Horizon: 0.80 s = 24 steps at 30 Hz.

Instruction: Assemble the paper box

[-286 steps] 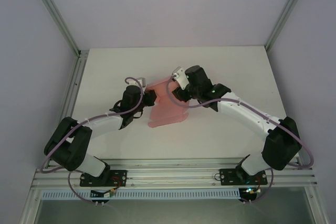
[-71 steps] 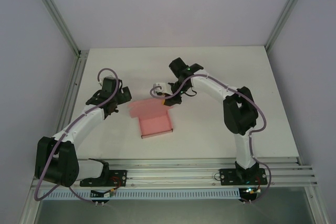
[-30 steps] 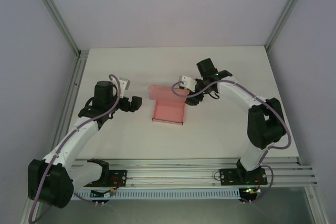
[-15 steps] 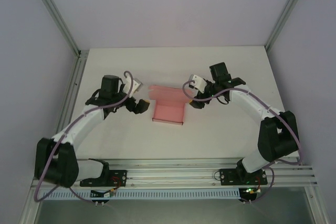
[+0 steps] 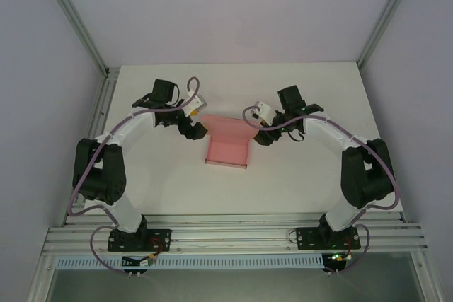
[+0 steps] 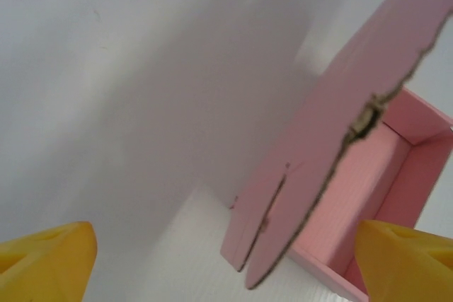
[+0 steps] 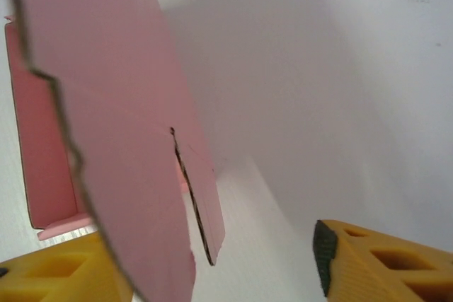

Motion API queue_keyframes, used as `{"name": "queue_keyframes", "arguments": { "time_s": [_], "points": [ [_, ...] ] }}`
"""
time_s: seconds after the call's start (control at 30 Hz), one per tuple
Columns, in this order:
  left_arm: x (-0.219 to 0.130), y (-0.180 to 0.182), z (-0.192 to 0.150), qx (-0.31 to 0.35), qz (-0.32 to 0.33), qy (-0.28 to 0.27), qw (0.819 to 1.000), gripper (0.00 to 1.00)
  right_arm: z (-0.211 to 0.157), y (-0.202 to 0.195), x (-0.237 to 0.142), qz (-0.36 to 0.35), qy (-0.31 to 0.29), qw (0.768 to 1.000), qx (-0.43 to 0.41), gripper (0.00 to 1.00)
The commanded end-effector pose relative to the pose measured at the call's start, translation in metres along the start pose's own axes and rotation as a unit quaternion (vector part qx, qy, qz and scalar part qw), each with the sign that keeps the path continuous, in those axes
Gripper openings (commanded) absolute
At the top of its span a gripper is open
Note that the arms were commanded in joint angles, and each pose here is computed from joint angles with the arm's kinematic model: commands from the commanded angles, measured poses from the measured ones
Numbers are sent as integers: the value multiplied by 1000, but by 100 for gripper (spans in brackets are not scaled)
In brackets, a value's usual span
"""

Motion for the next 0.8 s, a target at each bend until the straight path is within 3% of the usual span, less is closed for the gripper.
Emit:
{"name": "queue_keyframes", "arguments": {
  "time_s": [0.0, 0.33, 0.57, 0.77],
  "points": [
    [-3, -13, 7, 45, -38, -28, 998, 87, 5, -4, 0, 1, -4, 1000, 10, 64],
    [7, -7, 5, 24, -54, -9, 998, 60, 7, -6, 3, 6, -4, 1000, 24, 46],
    [5, -13, 10, 20, -64, -27, 997, 32, 9, -4, 2, 19, 3, 999, 36, 18],
    [9, -12, 22, 5, -31, -49, 998, 15, 15, -8, 0, 5, -6, 998, 57, 6]
  ]
}}
Point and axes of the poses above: each hand's point on the last joint's axis, 136 mm out from that joint toward the fingers, its own x axis out along the fingers, its own y axis along the line the jaws close on, z = x × y, the point moved 1 cm from there along -x, back along the fingers, and after that the axes turned 1 degree about -x, right-handed, at the moved point
